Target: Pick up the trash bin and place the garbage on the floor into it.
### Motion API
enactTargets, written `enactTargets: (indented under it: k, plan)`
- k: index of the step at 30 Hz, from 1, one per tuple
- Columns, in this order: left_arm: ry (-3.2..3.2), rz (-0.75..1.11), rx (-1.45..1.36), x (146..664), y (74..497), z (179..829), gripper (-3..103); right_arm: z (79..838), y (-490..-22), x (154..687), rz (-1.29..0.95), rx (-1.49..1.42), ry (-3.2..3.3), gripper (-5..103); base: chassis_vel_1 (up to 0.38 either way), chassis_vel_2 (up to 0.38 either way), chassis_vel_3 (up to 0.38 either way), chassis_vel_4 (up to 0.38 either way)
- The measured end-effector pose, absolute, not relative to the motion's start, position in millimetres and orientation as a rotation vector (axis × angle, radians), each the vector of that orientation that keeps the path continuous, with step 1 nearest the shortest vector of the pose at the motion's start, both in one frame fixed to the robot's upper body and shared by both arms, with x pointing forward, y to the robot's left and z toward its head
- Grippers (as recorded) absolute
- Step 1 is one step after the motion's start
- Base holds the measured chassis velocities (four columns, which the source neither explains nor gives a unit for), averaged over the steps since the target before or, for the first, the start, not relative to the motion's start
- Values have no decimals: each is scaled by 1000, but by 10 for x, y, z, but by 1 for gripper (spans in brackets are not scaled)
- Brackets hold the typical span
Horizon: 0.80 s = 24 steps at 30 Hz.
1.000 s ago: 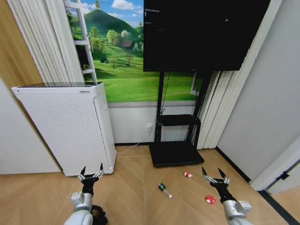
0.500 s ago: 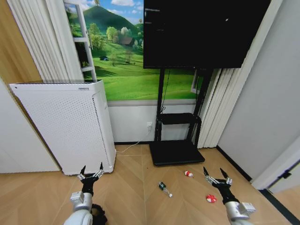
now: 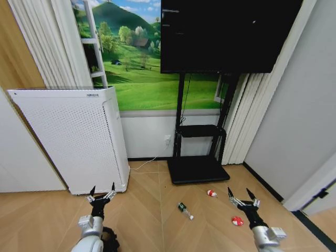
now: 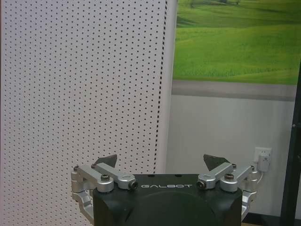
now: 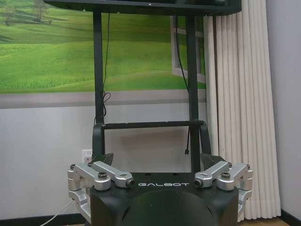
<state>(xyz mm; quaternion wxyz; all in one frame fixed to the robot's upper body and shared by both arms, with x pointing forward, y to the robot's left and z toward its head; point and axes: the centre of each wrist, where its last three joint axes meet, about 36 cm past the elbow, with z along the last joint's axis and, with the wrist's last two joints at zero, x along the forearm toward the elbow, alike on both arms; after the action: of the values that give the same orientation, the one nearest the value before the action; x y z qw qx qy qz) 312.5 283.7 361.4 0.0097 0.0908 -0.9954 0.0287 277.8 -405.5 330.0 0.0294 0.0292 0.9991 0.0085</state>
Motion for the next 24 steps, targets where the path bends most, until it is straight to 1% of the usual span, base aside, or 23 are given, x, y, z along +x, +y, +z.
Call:
enactTargets:
  k: [24]
  plan:
    - [-3099,93,288,3163,2842,3574,100,3284,-4033,2874,41,78,3079,100,0,0,0,0]
